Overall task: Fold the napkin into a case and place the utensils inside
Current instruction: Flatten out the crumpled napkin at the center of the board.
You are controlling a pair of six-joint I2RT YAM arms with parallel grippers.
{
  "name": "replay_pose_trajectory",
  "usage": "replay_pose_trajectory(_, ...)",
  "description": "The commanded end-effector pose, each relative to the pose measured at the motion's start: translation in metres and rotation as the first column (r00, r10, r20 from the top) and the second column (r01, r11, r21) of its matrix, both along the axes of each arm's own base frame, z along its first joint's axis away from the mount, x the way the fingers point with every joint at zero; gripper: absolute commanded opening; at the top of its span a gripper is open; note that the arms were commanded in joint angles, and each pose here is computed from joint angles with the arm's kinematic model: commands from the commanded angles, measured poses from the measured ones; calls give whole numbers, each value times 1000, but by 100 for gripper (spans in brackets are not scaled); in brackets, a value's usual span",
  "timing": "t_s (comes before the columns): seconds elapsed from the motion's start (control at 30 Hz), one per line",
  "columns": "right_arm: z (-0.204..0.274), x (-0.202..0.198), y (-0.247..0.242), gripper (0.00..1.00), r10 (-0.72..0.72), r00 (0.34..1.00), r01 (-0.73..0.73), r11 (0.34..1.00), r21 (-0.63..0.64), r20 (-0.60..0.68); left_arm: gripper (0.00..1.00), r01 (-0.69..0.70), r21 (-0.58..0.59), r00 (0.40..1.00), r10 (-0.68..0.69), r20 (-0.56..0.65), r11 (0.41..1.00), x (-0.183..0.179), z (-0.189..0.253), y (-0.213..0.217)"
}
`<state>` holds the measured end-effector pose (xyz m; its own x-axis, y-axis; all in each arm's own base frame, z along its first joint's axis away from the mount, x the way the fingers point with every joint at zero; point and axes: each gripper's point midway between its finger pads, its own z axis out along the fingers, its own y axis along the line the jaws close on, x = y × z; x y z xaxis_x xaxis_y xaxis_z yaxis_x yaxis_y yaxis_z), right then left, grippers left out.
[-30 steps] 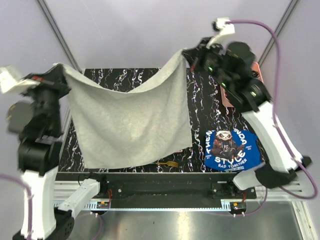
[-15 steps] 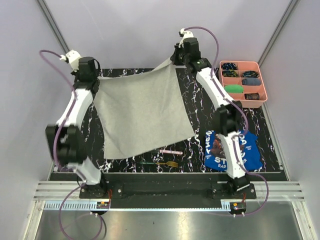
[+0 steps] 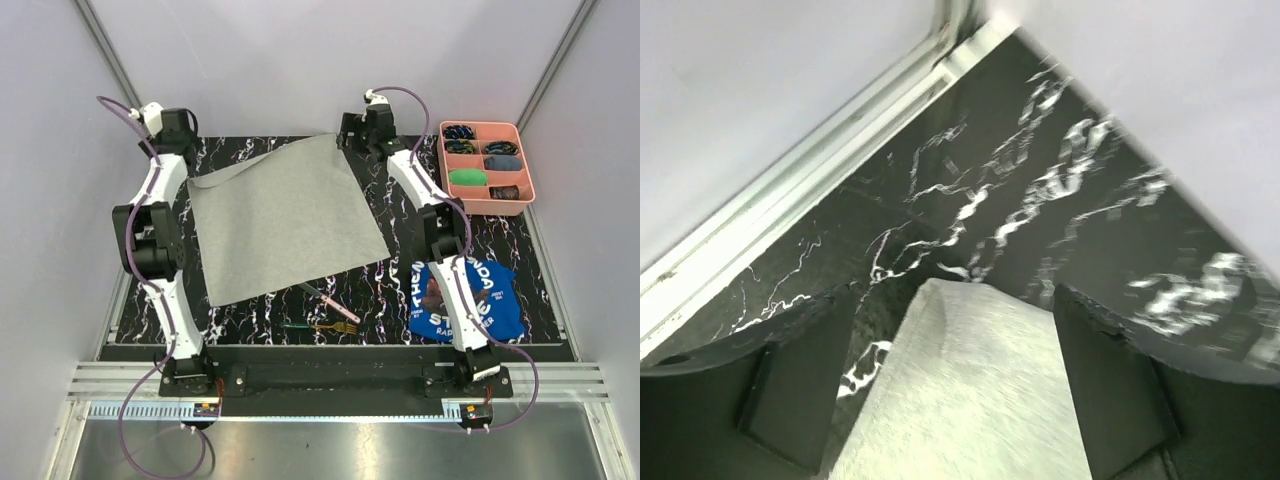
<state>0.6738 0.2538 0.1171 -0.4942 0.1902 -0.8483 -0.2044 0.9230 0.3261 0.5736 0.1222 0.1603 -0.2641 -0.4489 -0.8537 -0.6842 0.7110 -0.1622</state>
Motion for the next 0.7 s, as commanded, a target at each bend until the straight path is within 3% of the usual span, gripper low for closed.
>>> replay_pose_trajectory(0.0, 74, -27, 1, 97, 14, 1000, -15, 999, 48, 24, 79, 131, -138, 986, -115, 121, 982, -16, 48, -38)
replay_pose_trajectory(0.07, 60, -42, 2, 91, 19, 998, -16, 998, 57, -55, 63, 169, -215, 984, -152, 94, 962, -29, 28, -53)
replay_pose_trajectory(0.13, 50, -58, 11, 83, 46, 991, -35, 996, 84, -129, 56, 181, -309, 983, -165, 79, 934, -37, 6, -69)
replay_pose_trajectory(0.2, 37, -76, 25, 69, 104, 972, -76, 988, 138, -211, 48, 224, -405, 975, -208, 84, 886, -39, -9, -86)
replay_pose_trajectory(0.23, 36, -87, 32, 68, 117, 963, -81, 985, 153, -244, 45, 235, -428, 972, -225, 75, 873, -41, -17, -91)
replay_pose_trajectory(0.27, 19, -98, 36, 66, 128, 948, -86, 985, 150, -292, 35, 233, -452, 971, -234, 54, 861, -47, -30, -95)
replay_pose_trajectory(0.3, 17, -108, 41, 63, 156, 936, -107, 980, 166, -316, 33, 266, -496, 960, -272, 63, 827, -50, -35, -107)
replay_pose_trajectory(0.47, -6, -157, 40, 59, 171, 891, -125, 983, 136, -421, 40, 234, -537, 961, -278, -2, 811, -68, -72, -113)
replay_pose_trajectory(0.53, 8, -168, 37, 59, 178, 898, -129, 981, 146, -403, 41, 221, -555, 957, -288, -35, 802, -65, -84, -111)
replay_pose_trajectory(0.6, 9, -184, 24, 59, 146, 897, -104, 987, 120, -417, 39, 232, -594, 949, -314, -36, 770, -66, -87, -111)
replay_pose_trajectory(0.67, -2, -204, 4, 67, 82, 877, -66, 997, 50, -473, 40, 207, -596, 955, -292, -49, 776, -84, -84, -115)
